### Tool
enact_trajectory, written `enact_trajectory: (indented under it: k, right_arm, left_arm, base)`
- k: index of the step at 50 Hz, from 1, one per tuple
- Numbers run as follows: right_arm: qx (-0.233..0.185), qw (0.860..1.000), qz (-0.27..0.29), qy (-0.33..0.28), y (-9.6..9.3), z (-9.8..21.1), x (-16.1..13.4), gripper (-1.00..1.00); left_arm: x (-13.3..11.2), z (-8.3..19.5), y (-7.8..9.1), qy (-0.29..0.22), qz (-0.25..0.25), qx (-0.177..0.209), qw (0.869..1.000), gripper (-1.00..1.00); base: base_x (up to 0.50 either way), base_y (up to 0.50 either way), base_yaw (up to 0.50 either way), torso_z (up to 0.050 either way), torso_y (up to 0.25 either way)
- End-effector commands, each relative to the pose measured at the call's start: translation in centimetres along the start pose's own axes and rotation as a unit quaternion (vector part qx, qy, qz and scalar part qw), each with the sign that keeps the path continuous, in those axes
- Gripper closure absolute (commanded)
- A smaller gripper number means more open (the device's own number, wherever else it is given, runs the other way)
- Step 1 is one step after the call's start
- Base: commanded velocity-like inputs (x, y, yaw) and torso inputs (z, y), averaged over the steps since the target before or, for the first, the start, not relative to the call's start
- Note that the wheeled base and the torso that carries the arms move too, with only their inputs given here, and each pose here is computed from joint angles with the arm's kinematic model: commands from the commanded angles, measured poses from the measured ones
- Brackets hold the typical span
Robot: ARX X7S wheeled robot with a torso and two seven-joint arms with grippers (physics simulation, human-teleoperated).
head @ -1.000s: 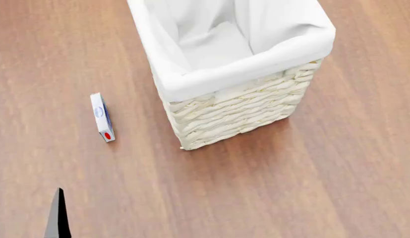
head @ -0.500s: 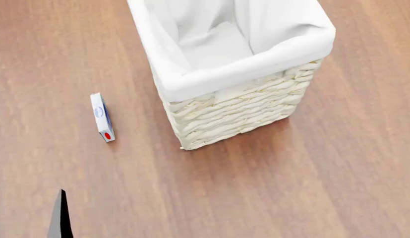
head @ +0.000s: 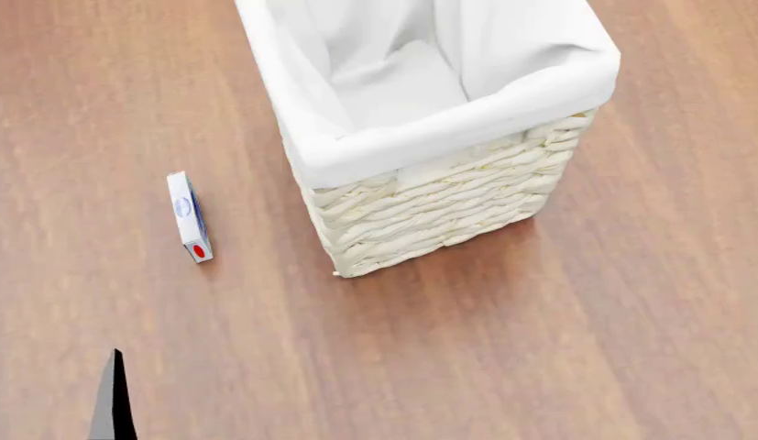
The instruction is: Pick up the alphabet soup and the cream cheese box, and put them in the basket.
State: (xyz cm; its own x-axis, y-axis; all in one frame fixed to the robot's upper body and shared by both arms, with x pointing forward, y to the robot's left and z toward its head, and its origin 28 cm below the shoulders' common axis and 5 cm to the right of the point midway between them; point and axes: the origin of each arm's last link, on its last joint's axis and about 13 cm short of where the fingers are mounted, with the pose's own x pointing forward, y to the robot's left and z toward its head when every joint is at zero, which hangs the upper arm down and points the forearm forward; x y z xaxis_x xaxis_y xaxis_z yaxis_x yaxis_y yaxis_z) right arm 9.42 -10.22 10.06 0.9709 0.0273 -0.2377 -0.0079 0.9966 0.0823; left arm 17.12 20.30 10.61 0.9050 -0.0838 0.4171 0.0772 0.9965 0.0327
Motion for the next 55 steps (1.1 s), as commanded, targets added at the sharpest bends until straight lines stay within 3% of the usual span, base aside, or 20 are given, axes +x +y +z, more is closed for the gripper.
enact_trajectory:
  k: [1,55]
  right_arm:
    - [-0.009,1.000,-0.006,0.009,-0.2,-0.6,0.8,-1.00]
    - [-0.017,0.999,-0.014,0.050,-0.8,-3.5,4.9,-1.00]
  left_arm:
    - [0.1,-0.1,0.0,0.001,0.001,0.000,1.000,-1.00]
    - [0.1,-0.2,0.2,0.002,0.007,0.005,1.000,-1.00]
  base:
    - [0.00,0.00,0.00,0.000,0.000]
    - [0.00,0.00,0.00,0.000,0.000]
